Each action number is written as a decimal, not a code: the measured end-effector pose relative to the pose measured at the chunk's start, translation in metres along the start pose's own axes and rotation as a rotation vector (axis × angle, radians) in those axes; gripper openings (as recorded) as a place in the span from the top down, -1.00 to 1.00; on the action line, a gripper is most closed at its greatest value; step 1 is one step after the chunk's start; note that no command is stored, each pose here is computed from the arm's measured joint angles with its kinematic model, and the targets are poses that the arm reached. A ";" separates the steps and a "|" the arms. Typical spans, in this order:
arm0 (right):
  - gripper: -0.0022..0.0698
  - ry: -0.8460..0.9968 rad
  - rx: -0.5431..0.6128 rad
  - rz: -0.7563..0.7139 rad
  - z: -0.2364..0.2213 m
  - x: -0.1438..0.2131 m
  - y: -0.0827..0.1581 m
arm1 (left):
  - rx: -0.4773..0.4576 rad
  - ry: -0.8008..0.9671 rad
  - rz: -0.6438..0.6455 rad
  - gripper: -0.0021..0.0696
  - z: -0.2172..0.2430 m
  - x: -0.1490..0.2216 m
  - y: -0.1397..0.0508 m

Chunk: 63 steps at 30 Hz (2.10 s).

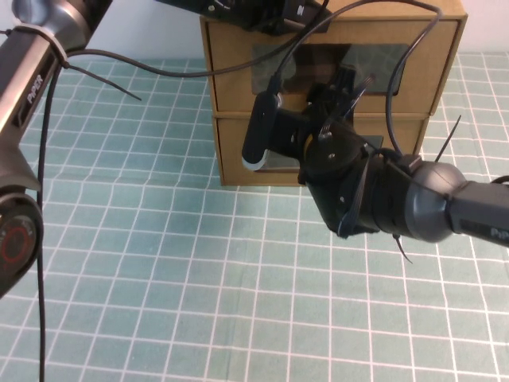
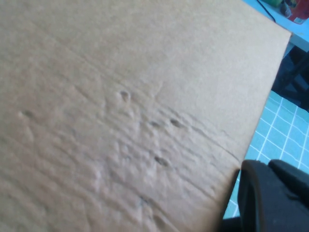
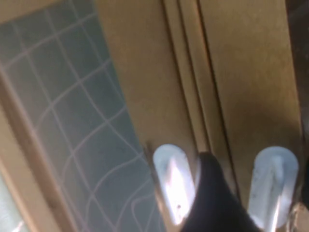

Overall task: Open the shoe box
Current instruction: 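Pull the top drawer of the cardboard box fully open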

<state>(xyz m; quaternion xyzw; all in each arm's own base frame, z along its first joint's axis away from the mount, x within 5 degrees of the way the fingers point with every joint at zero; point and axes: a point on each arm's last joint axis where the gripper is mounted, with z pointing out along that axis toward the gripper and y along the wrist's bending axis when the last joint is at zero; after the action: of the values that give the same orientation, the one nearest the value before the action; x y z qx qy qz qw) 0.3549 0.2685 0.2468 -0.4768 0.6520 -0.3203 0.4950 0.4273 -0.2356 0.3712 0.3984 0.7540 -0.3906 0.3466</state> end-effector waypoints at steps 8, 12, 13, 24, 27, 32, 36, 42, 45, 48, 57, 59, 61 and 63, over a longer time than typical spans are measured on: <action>0.60 0.021 0.031 0.002 0.013 0.003 -0.007 | -0.001 0.001 0.016 0.96 0.000 0.000 0.000; 0.59 0.021 0.031 0.001 0.014 0.002 -0.006 | 0.000 0.003 0.020 0.96 0.000 0.000 0.000; 0.59 0.022 0.033 0.001 0.014 0.002 -0.007 | 0.000 0.003 0.019 0.96 0.000 0.000 0.000; 0.61 0.054 0.001 0.041 -0.009 -0.005 -0.003 | 0.002 0.007 0.019 0.96 -0.001 0.001 0.000; 0.61 0.054 -0.028 0.040 -0.026 -0.003 0.003 | 0.016 0.016 0.012 0.96 -0.002 0.002 0.000; 0.61 0.051 -0.069 0.063 -0.061 0.007 0.010 | 0.091 0.049 -0.010 0.96 -0.004 0.004 -0.009; 0.61 0.039 -0.124 0.083 -0.100 0.007 0.023 | 0.073 0.040 -0.010 0.96 -0.004 0.003 -0.007; 0.62 0.036 -0.206 0.110 -0.137 -0.001 0.047 | 0.071 0.037 -0.015 0.96 -0.005 0.002 -0.007; 0.62 0.054 -0.215 0.115 -0.146 -0.004 0.052 | 0.071 0.037 -0.015 0.96 -0.005 0.002 -0.007; 0.62 0.066 -0.228 0.118 -0.155 -0.006 0.057 | 0.071 0.037 -0.017 0.96 -0.005 0.002 -0.007; 0.61 0.073 -0.248 0.117 -0.167 -0.009 0.064 | 0.071 0.037 -0.019 0.96 -0.005 0.002 -0.007; 0.61 0.075 -0.248 0.117 -0.167 -0.009 0.064 | 0.071 0.037 -0.019 0.96 -0.005 0.002 -0.007; 0.61 0.076 -0.246 0.116 -0.167 -0.009 0.064 | 0.071 0.037 -0.019 0.96 -0.005 0.002 -0.007; 0.61 0.081 -0.245 0.116 -0.168 -0.008 0.065 | 0.071 0.037 -0.019 0.96 -0.005 0.002 -0.007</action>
<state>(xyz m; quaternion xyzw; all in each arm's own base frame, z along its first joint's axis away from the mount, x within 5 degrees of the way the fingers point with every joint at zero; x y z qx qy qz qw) 0.1756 0.2893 0.2435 -0.4821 0.7320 -0.2279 0.4240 0.4195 -0.2330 0.3734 0.4105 0.7497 -0.4130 0.3144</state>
